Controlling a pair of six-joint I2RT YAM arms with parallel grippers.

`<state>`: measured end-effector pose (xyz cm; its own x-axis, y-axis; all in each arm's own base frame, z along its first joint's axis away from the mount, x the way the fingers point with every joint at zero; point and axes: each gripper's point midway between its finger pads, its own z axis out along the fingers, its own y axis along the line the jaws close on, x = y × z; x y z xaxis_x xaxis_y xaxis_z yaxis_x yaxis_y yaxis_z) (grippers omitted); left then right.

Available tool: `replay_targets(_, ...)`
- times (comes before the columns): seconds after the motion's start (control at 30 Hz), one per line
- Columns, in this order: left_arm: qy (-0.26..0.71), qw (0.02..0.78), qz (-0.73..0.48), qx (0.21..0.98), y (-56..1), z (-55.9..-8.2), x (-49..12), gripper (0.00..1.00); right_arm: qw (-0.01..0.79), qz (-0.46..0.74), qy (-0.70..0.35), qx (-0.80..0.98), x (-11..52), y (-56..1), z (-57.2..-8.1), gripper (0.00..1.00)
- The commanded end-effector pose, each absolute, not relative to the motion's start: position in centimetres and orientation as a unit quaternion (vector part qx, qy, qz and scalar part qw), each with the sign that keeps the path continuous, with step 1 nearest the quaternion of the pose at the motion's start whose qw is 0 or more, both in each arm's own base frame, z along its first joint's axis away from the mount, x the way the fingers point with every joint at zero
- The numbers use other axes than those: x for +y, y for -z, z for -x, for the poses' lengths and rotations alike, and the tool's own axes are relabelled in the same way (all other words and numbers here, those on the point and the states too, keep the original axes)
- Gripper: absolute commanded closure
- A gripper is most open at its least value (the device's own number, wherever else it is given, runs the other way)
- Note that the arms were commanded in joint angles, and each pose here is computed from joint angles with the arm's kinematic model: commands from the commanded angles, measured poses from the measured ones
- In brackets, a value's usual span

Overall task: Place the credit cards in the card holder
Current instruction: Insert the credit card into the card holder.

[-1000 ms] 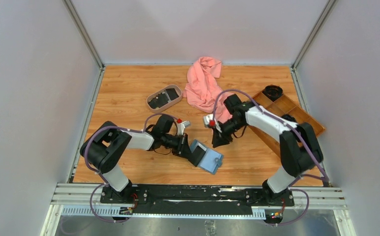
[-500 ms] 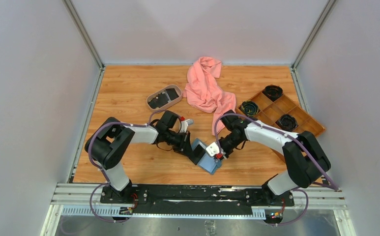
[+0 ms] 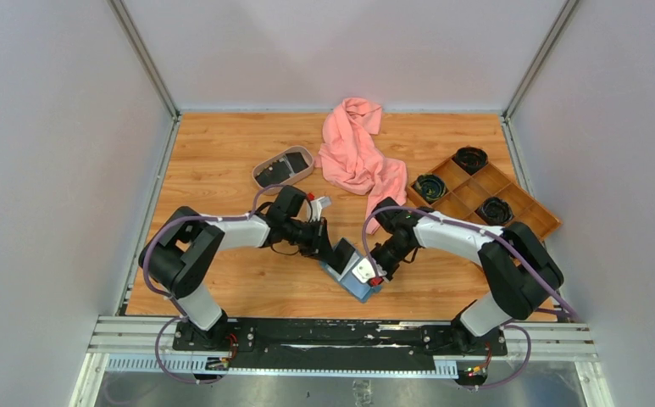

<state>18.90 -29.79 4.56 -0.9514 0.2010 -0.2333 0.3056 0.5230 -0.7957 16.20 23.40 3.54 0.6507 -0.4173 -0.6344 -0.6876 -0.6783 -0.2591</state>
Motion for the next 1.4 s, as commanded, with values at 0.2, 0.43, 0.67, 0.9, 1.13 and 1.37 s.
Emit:
replay_targets(0.2, 0.488, 0.084, -0.127, 0.859, -6.2, -19.0, -31.8, 1.0, 0.2, 0.89, -0.283, 0.297, 23.0, -1.9, -14.1, 0.78)
replay_targets(0.43, 0.477, 0.086, -0.135, 0.864, -5.0, -18.6, -32.2, 1.0, 0.2, 0.89, -0.281, 0.297, 23.1, -2.0, -14.2, 0.78)
replay_targets(0.67, 0.471, 0.093, -0.133, 0.867, -4.4, -19.5, -32.0, 1.0, 0.188, 0.899, -0.275, 0.285, 22.3, -1.8, -13.9, 0.78)
replay_targets(0.9, 0.469, 0.099, -0.136, 0.867, -4.2, -20.0, -31.8, 1.0, 0.173, 0.901, -0.282, 0.281, 21.9, -1.7, -13.5, 0.79)
replay_targets(1.13, 0.471, 0.097, -0.135, 0.866, -4.0, -20.2, -31.3, 1.0, 0.171, 0.901, -0.284, 0.28, 21.9, -1.6, -13.4, 0.79)
replay_targets(1.37, 0.472, 0.08, -0.145, 0.866, -3.3, -19.0, -31.3, 1.0, 0.169, 0.9, -0.286, 0.282, 21.9, -1.6, -13.4, 0.79)
